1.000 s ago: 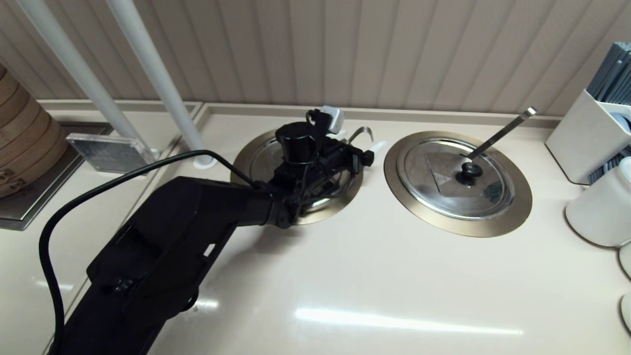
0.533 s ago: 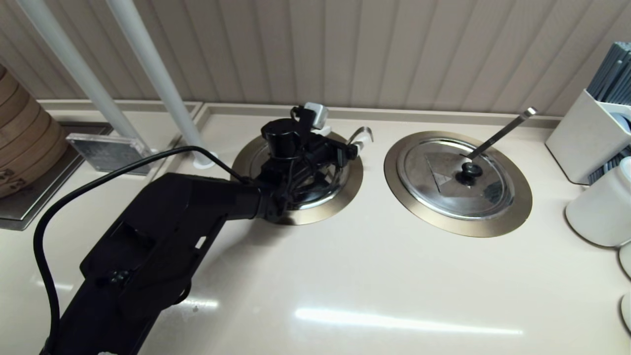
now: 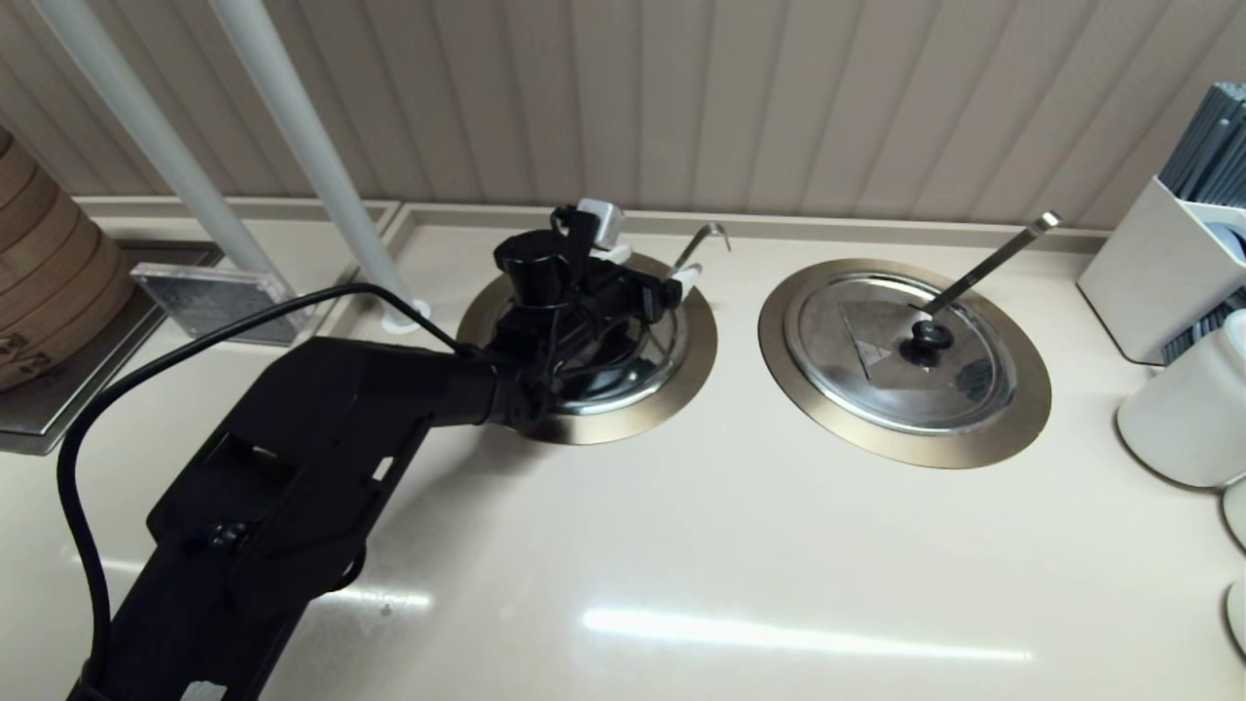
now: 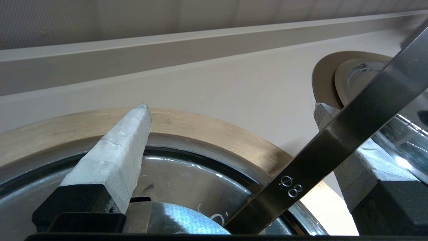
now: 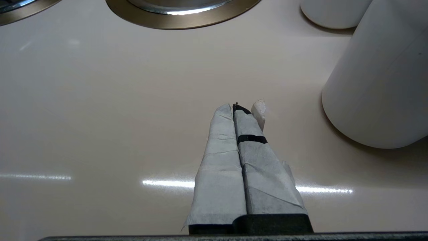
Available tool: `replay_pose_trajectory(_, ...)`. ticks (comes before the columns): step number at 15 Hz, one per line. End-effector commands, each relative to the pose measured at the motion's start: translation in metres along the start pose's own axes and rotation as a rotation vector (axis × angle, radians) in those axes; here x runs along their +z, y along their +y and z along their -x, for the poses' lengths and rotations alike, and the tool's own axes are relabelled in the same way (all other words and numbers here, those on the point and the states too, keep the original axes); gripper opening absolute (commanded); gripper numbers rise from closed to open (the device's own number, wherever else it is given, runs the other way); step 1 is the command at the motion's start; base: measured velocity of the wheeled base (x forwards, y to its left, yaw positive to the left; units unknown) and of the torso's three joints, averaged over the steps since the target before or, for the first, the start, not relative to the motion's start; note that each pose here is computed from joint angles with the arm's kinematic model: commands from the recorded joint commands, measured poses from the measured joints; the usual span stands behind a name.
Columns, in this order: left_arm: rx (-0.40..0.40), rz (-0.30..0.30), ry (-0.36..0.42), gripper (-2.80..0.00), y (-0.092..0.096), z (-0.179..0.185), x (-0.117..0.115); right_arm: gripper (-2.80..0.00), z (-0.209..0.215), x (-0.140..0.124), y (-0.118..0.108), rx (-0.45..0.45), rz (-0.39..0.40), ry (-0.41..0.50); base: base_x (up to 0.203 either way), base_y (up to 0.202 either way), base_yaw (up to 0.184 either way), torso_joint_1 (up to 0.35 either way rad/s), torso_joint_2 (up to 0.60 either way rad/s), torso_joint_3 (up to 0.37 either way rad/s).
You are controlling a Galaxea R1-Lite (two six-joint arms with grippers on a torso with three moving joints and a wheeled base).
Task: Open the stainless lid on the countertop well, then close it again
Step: Put the spoon in the groove
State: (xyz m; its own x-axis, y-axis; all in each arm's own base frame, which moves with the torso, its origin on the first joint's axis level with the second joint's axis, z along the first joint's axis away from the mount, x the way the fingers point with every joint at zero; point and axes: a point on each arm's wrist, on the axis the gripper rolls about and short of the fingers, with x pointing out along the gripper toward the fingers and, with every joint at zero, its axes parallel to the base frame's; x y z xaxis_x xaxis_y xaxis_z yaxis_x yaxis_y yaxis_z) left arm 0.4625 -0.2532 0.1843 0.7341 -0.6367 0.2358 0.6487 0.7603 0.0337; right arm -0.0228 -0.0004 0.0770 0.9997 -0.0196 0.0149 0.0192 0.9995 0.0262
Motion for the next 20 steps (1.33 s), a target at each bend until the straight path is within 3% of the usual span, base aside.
replay_pose_trajectory(1, -0.007, 0.004, 0.008, 0.00, -0.002, -0.001, -0.007, -2.80, 0.000, -0.001, 0.000, 0.000, 0.000, 0.004, 0.000, 0.000, 0.000, 0.000, 0.00, 0.000)
replay_pose_trajectory(9, 0.008, 0.001, -0.004, 0.00, 0.002, 0.000, -0.002, -2.80, 0.000, -0.001, 0.000, 0.000, 0.000, 0.004, 0.000, 0.000, 0.000, 0.000, 0.00, 0.000)
replay_pose_trajectory(14, 0.102, -0.012, -0.010, 0.00, 0.022, 0.004, 0.001, -2.80, 0.000, -0.001, 0.000, 0.000, 0.000, 0.004, 0.000, 0.000, 0.000, 0.000, 0.00, 0.000)
replay_pose_trajectory(20, 0.100, -0.018, -0.057, 0.00, 0.021, 0.006, 0.021, -2.80, 0.000, -0.001, 0.000, 0.000, 0.000, 0.004, 0.000, 0.000, 0.000, 0.000, 0.00, 0.000)
